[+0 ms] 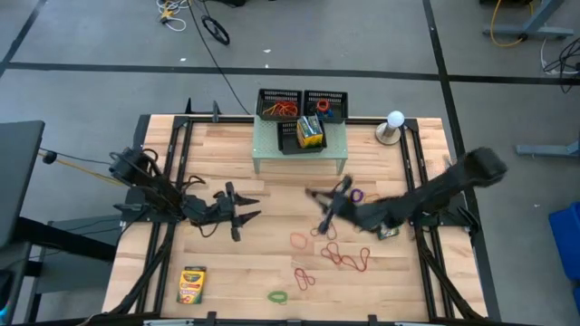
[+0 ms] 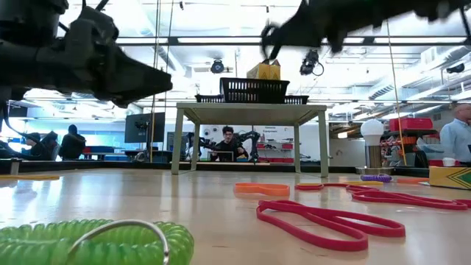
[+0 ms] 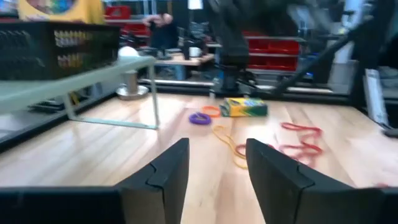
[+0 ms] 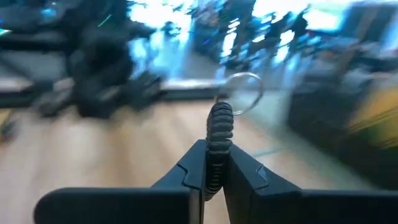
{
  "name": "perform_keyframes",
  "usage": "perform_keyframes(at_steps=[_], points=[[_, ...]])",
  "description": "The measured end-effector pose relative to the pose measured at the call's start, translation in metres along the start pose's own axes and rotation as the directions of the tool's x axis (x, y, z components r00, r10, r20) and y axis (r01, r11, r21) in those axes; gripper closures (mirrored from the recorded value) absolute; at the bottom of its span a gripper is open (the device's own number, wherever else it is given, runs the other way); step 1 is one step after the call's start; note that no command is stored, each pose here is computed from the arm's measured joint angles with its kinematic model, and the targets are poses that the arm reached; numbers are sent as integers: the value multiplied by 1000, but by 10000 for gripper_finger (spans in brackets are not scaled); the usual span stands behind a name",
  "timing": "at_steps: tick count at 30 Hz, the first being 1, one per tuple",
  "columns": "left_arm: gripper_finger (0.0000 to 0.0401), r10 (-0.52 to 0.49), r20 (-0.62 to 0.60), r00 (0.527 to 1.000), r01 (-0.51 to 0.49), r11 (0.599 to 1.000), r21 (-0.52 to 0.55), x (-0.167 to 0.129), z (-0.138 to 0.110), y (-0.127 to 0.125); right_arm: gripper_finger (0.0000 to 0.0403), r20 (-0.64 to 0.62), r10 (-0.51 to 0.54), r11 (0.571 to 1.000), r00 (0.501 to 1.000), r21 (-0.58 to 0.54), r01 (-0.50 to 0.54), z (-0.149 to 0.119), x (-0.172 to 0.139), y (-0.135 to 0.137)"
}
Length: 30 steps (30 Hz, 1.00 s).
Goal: Pick & Place Office Desk Supplies
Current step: Put the black spiral keychain the top right black bin
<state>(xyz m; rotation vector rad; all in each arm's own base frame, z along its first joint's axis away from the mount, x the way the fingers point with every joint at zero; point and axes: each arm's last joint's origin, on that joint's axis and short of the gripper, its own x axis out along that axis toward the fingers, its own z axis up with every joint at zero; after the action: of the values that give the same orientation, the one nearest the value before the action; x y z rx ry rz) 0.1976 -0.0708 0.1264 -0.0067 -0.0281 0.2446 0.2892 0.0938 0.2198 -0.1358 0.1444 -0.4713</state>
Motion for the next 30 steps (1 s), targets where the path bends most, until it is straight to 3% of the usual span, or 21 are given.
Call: perform_keyframes(at_steps=[5,9,18,24,30], points=[[251,-9,-10,1000,9,1000,8,4,-2,1,366,83,-166,986,983,0,167,55,-15,-60],[260,0,4,1000,0,1000,13,12,0,1,366,35,-316,949,948,-1,316,79,-2,-118],[261,-74,-18,997,74,997,25,20,-1,-2,366,-233,-288,938,929,128,323,83,57,-252],[261,-71,-19,997,71,997,27,20,-1,-1,366,-375,-155,944,914,217,249,57,91,-281],[261,-69,-23,997,70,997,22,20,-2,-1,343,-433,-144,941,890,219,258,45,104,-282]])
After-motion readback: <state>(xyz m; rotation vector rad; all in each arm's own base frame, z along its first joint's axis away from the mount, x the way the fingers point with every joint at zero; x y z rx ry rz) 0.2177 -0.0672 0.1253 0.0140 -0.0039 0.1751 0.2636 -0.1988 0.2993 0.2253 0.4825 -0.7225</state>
